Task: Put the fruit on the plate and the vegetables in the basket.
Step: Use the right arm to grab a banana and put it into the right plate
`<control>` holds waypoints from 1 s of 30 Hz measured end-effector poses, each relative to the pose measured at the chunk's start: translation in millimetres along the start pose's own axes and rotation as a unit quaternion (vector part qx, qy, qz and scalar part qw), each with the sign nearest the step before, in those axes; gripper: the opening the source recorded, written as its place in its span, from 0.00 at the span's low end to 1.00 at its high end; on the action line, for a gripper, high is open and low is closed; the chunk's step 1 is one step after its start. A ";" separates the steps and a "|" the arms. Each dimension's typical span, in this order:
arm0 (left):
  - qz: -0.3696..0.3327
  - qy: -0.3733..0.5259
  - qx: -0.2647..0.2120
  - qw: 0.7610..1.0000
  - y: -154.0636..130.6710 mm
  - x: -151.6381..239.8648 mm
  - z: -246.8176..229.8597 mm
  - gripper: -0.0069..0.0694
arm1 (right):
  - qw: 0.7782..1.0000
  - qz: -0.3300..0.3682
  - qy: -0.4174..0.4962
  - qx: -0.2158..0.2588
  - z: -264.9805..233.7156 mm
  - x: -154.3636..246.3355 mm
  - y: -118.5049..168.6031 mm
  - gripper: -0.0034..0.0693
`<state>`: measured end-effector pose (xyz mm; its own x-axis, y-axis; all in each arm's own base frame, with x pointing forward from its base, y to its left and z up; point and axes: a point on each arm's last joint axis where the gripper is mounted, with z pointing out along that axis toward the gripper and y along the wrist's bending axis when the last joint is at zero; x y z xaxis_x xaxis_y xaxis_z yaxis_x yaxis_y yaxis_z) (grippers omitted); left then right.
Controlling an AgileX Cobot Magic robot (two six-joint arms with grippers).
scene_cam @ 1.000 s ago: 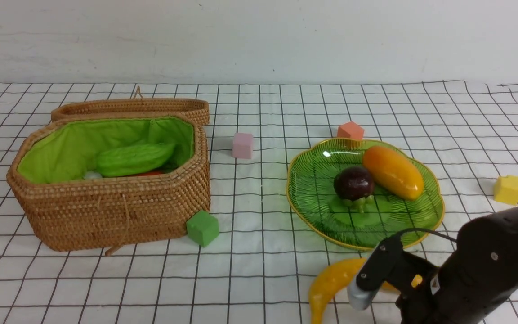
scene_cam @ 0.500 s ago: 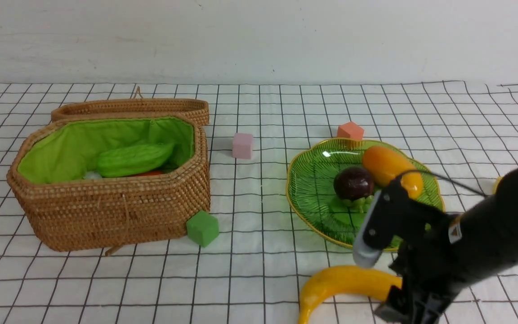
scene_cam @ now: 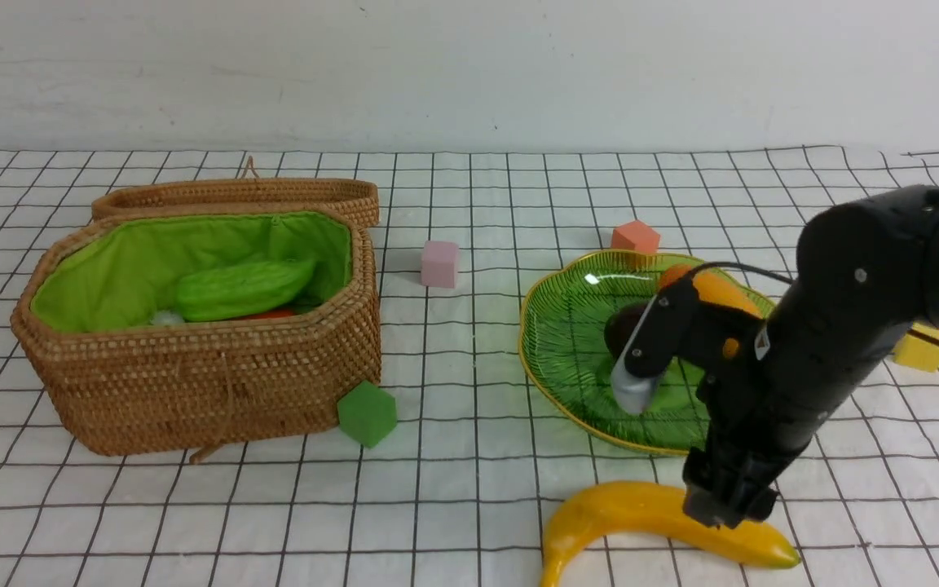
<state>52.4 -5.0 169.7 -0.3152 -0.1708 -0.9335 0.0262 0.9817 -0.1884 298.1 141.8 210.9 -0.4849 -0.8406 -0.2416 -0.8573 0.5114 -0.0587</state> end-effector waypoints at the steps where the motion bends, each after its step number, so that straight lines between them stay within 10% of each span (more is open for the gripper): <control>1: 0.000 0.000 0.000 1.000 0.0 0.0 0.0 0.40 | 1.000 0.002 0.007 -0.008 6.5 0.7 -0.8 0.85; 7: 0.000 0.000 0.000 1.000 0.0 0.0 0.0 0.40 | 0.998 0.009 0.042 -0.054 38.8 2.6 0.6 0.72; 10: 0.000 0.000 0.000 1.000 0.0 0.0 0.0 0.40 | 0.995 0.012 0.060 -0.073 43.2 5.3 3.1 0.48; 18: 0.000 0.000 0.000 1.000 0.0 0.0 0.0 0.40 | 0.996 0.077 -0.019 -0.046 -8.1 -11.8 -0.3 0.50; 26: 0.000 0.000 0.000 1.000 0.0 0.0 0.0 0.40 | 0.909 0.379 -0.164 0.050 -38.6 -8.4 -71.4 0.50; 30: 0.000 0.000 0.000 1.000 0.0 0.0 0.0 0.40 | 0.890 0.421 -0.164 0.062 -14.6 -1.6 -91.4 0.50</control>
<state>52.4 -5.0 169.7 -0.3152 -0.1708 -0.9335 0.0262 0.9817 -0.1884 374.7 93.8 230.7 -0.8523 -0.0634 -0.5191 -0.1792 0.9680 0.1759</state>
